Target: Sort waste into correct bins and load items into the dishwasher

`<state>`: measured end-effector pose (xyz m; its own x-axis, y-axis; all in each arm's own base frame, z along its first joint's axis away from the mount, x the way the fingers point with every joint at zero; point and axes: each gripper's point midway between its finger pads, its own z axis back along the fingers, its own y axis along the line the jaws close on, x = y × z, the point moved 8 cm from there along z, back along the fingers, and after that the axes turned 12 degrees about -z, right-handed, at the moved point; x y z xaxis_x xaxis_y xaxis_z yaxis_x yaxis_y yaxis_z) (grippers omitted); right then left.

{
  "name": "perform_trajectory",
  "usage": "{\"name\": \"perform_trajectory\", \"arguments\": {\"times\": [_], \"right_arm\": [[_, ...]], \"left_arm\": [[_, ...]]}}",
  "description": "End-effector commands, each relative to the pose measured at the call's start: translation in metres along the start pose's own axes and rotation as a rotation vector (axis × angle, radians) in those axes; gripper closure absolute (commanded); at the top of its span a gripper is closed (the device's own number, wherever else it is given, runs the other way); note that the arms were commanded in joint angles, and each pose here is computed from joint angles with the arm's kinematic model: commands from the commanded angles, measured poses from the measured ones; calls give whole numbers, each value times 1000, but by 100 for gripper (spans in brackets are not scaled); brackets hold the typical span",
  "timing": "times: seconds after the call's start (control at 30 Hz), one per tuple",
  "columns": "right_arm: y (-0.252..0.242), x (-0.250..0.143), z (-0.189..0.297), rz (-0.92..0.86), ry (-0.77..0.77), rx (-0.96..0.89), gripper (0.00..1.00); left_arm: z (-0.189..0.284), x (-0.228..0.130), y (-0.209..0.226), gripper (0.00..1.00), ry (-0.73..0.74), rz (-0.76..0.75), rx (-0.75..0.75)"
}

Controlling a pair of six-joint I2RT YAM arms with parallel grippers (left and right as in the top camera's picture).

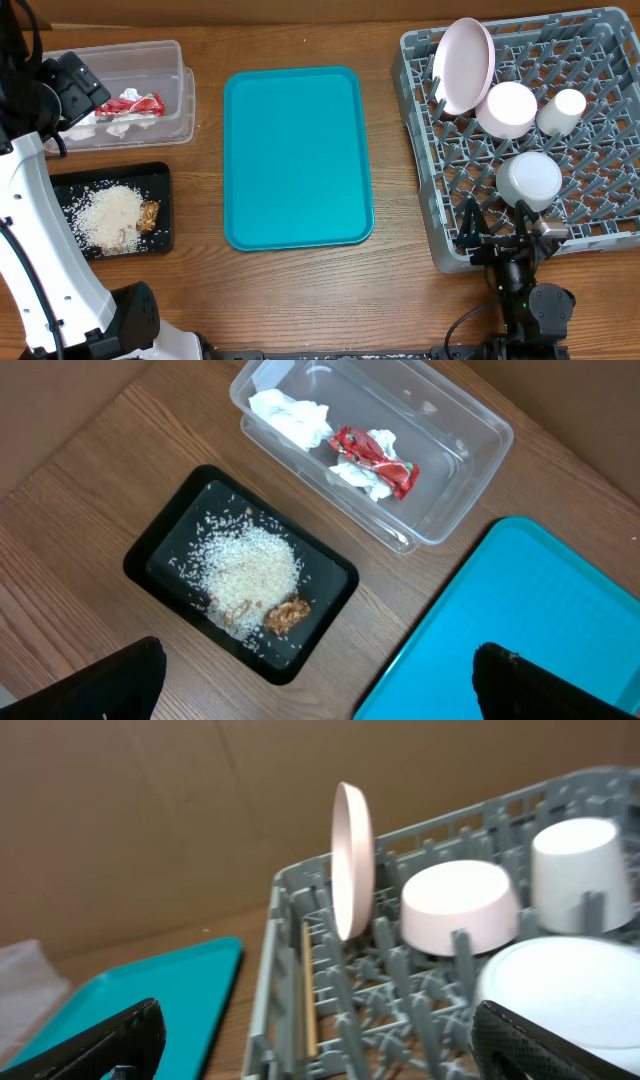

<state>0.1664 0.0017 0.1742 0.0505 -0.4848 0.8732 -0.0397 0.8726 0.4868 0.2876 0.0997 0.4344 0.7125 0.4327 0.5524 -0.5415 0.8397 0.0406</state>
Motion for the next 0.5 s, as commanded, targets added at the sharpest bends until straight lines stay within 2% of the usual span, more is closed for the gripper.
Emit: {"name": "perform_trajectory", "arguments": {"times": [0.0, 0.47], "right_arm": [[-4, -1, 0, 126, -20, -38, 0], [0, -2, 0, 124, -11, -11, 0]], "left_arm": [[-2, 0, -1, 0, 5, 4, 8], [-2, 0, -1, 0, 6, 4, 8]]}}
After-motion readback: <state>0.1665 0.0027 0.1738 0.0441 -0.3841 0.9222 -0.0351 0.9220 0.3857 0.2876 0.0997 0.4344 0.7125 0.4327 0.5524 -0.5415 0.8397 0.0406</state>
